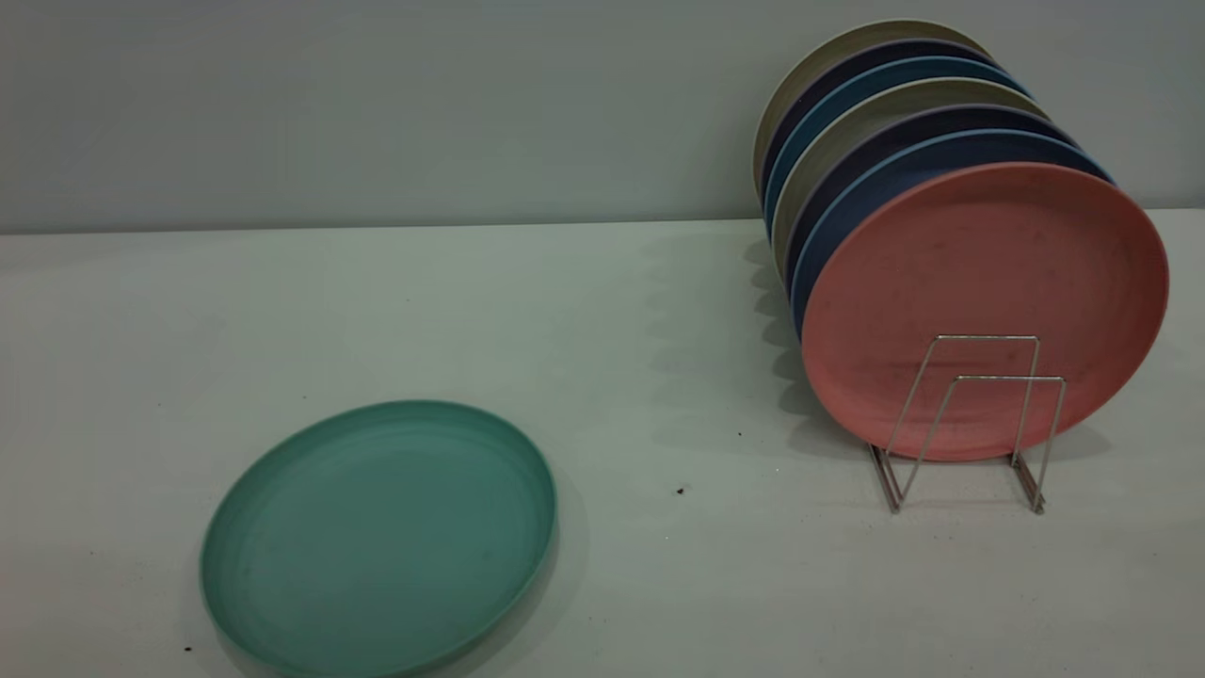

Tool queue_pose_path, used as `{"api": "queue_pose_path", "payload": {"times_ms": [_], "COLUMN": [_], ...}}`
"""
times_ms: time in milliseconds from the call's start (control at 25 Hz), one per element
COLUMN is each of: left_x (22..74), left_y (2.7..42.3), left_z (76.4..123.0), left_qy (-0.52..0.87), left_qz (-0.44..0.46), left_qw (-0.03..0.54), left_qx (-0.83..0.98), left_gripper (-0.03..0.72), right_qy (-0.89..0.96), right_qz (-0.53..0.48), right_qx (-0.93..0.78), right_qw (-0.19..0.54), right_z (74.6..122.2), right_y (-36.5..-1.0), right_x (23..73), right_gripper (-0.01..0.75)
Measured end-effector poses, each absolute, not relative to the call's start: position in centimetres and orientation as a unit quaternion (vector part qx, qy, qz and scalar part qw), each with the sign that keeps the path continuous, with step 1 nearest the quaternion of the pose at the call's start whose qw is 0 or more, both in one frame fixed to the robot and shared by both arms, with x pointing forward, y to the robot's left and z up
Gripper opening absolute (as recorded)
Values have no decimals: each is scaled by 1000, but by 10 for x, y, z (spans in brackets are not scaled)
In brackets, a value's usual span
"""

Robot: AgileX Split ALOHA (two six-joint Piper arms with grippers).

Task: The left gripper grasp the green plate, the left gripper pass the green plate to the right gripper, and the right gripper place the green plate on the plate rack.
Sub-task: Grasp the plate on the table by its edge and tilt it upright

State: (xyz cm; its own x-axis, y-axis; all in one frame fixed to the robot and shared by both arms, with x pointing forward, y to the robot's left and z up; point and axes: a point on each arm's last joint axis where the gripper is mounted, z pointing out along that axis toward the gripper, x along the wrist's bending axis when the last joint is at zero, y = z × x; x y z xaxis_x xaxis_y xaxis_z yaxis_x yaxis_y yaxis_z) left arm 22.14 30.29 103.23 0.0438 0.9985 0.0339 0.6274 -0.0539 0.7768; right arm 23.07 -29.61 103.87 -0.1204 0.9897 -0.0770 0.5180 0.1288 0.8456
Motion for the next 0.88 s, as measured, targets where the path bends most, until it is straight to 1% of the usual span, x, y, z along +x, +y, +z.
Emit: {"api": "queue_pose_path", "payload": {"times_ms": [720,880], "left_x": [222,227], "left_y": [303,304], "left_z": [1033,1046], "left_qy": [619,627], "left_qz": [311,317], "left_qw": [304,313], "left_qx": [654,639], "left_gripper": [563,563], "right_qy": [667,670], "right_qz": [343,349], "right_qx": [565,565], "right_qw": [344,333], "right_z": [1039,1048], "right_y": [-296,-293], "right_x": [231,234], "right_gripper": [458,458]}}
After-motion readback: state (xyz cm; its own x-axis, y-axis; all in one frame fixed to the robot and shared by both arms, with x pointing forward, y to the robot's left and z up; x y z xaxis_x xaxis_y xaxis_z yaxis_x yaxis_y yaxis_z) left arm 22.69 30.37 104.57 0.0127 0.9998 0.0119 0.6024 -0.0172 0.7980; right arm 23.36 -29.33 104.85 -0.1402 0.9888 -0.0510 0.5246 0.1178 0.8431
